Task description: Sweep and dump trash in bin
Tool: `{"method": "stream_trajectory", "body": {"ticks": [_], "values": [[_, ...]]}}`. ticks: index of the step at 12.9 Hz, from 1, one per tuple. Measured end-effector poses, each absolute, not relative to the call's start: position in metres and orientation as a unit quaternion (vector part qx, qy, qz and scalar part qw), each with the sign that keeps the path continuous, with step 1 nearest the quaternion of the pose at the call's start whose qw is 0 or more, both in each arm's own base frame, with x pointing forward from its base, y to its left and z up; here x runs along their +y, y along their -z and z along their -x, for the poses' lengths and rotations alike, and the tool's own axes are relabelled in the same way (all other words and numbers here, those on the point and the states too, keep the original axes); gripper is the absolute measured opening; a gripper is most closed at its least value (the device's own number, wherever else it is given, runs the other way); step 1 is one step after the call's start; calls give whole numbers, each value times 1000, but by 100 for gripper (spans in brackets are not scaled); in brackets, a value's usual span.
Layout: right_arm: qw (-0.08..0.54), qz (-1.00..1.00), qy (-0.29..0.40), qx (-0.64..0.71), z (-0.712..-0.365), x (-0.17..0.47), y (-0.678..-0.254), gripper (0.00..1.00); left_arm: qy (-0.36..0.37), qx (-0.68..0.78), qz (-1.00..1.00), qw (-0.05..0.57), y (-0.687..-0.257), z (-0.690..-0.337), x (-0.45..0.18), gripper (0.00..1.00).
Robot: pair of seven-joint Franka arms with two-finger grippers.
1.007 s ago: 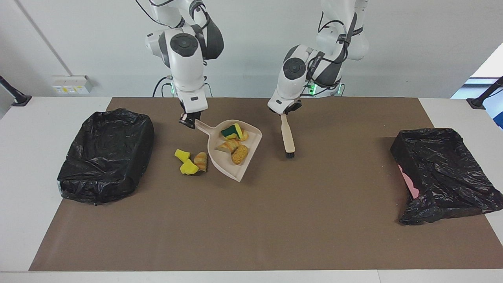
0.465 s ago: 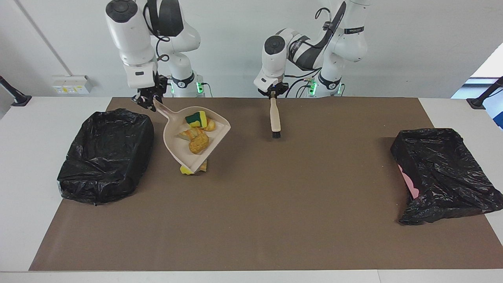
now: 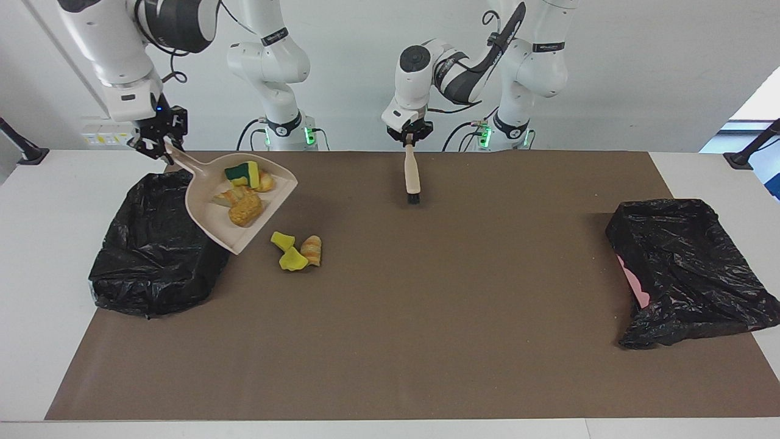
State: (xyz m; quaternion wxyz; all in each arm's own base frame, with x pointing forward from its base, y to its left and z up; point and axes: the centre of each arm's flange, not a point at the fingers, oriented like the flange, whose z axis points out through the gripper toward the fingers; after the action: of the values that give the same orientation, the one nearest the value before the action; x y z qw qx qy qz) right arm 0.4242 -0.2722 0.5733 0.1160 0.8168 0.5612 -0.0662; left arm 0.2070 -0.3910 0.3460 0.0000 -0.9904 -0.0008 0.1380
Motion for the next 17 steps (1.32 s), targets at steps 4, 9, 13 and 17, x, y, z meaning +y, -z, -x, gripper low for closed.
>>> {"method": "stream_trajectory", "body": {"ticks": [4,9,13,17], "values": [[178,-767,140,600,-437,-289,-558,32,-143,9,990,-6,-341,-205,-389,27],[218,-688,200,663,-467,-244,-551,32,-141,15,990,-15,-343,-210,-389,60],[235,-650,225,687,-475,-227,-540,32,-93,56,993,-50,-384,-271,-389,100],[257,-616,250,701,-480,-217,-544,32,6,85,995,-51,-449,-384,-370,100]]}}
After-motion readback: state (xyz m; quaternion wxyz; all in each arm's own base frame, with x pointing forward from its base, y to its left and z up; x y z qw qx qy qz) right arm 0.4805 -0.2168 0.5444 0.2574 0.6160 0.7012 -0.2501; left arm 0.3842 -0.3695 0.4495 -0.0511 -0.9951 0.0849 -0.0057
